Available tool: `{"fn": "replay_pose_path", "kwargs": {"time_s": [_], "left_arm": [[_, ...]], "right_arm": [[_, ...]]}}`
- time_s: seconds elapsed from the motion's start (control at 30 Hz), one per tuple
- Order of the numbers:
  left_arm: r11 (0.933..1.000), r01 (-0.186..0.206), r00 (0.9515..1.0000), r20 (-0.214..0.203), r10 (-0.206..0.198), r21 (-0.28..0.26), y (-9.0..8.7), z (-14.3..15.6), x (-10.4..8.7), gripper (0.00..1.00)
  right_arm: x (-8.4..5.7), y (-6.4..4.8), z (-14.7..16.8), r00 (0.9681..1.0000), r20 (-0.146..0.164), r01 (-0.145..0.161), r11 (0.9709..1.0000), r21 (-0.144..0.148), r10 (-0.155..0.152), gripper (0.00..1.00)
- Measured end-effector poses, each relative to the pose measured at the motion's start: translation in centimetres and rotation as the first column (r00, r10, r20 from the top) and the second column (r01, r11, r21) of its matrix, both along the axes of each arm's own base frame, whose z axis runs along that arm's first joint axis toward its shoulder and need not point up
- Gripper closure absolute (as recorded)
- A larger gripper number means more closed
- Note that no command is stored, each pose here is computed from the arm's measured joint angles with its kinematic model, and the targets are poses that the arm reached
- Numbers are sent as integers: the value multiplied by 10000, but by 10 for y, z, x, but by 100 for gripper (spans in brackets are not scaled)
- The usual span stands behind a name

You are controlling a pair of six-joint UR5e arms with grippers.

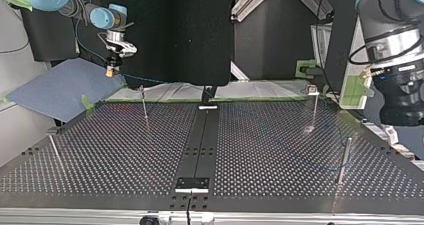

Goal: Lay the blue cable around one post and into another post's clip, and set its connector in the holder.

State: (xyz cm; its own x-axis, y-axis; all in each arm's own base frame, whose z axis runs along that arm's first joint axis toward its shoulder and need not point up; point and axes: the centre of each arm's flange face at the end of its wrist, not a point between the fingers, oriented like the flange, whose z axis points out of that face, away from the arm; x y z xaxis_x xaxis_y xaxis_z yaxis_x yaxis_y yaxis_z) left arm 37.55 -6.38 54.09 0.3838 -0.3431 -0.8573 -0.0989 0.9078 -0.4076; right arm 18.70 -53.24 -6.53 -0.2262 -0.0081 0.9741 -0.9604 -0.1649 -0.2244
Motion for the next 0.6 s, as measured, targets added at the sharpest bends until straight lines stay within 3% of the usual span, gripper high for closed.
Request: {"fn": "replay_pose_path", "kwargs": {"time_s": [0.13,0.33,0.5,0.6], "left_arm": [[9990,237,9997,-27,-237,383,-5,14,-4,0],[9933,737,9962,-538,-691,887,-14,19,8,0],[9872,1048,9893,-1135,-912,1204,-22,14,20,0],[9838,1182,9810,-1697,-945,1351,-27,2,27,0]], "right_arm": [[0,0,0,10000,10,0,10000,-8,0,100],[1,0,0,10000,4,-54,10000,-10,54,100],[1,0,0,10000,3,-92,10000,-10,92,100],[1,0,0,9999,15,-102,9999,-5,102,100]]}}
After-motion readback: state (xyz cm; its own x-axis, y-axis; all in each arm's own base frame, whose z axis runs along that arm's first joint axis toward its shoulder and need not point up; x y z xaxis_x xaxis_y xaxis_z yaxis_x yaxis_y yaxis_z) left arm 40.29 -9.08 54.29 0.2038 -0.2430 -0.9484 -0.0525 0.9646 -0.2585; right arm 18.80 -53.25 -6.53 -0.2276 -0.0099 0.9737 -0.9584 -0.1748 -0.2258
